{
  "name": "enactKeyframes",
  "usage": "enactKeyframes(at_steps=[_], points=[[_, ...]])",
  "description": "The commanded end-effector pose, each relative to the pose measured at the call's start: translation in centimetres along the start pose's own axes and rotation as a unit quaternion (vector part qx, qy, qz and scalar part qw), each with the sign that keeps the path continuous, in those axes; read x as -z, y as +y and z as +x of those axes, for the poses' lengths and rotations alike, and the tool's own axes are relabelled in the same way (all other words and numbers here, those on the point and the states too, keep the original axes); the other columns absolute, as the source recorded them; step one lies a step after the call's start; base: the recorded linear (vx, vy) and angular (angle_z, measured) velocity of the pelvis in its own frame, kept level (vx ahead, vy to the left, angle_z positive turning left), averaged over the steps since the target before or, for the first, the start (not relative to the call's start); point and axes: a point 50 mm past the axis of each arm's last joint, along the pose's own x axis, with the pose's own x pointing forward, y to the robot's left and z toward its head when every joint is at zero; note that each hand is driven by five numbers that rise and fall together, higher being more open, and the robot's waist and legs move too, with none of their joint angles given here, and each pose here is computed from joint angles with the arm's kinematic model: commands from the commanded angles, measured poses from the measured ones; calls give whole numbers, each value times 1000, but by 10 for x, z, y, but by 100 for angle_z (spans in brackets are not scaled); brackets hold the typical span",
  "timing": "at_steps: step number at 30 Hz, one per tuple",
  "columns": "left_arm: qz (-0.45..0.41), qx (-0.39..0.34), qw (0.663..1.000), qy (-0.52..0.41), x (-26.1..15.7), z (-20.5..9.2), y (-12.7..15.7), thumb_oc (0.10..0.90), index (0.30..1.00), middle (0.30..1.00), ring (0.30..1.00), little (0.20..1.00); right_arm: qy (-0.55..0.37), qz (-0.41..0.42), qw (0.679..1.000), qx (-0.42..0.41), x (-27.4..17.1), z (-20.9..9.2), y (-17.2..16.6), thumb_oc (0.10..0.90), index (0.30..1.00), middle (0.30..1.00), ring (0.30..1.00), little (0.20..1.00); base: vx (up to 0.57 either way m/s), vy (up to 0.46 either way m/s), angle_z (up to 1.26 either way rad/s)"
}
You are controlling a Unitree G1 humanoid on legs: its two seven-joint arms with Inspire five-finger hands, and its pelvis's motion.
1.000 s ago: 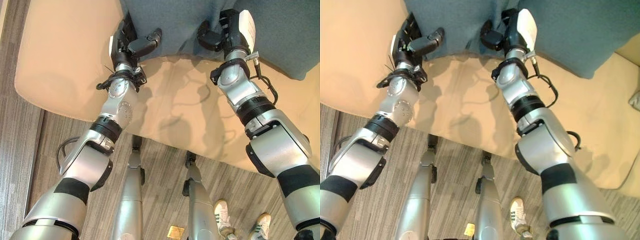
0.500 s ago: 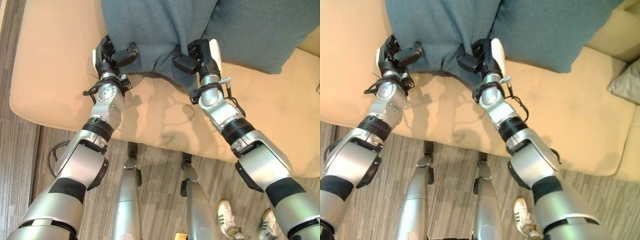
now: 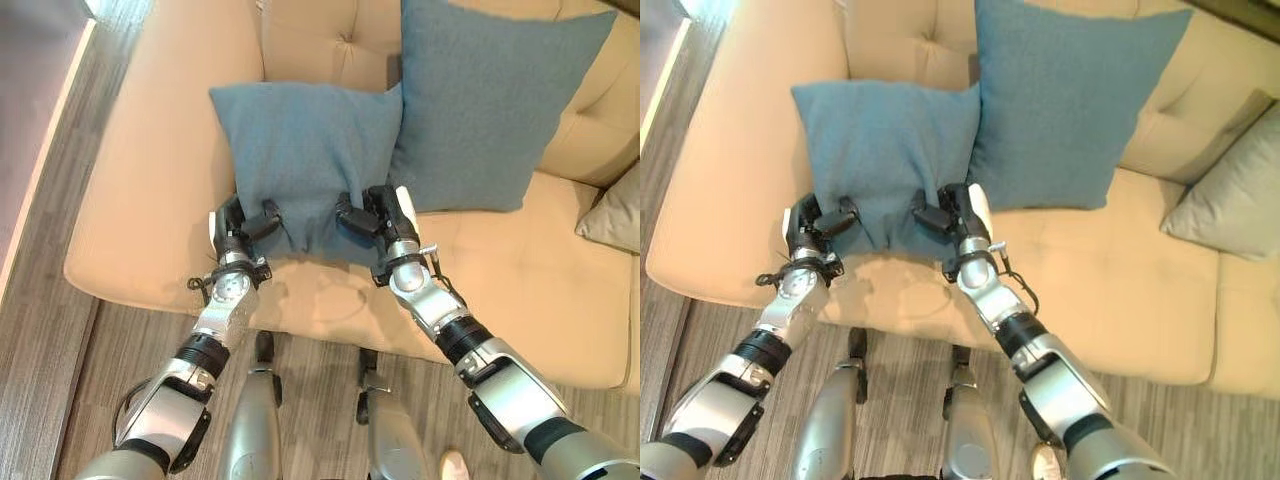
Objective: Pick up all the scattered cushions and arrange them neatly on the sofa.
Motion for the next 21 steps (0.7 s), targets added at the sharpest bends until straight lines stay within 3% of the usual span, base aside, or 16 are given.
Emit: enactKeyframes(at_steps=[1,7,13,21], points=[[-64,181,956,-221,-82,-34,-82,400,300,300,300,300,-211,82,973,-36,-84,-14,9,400,300,300,300,300,118,-108,12],[-32,193,947,-256,-77,-61,-53,400,300,300,300,300,-269,102,956,-60,-89,-42,-2,400,300,300,300,300,110,-93,21],[-26,232,935,-269,-74,-92,-36,400,300,300,300,300,-300,91,949,-48,-77,-72,-34,400,300,300,300,300,60,-112,12],[-6,218,929,-298,-83,-122,-1,400,300,300,300,300,-298,-15,954,17,-48,-113,-83,400,300,300,300,300,-52,-240,6]])
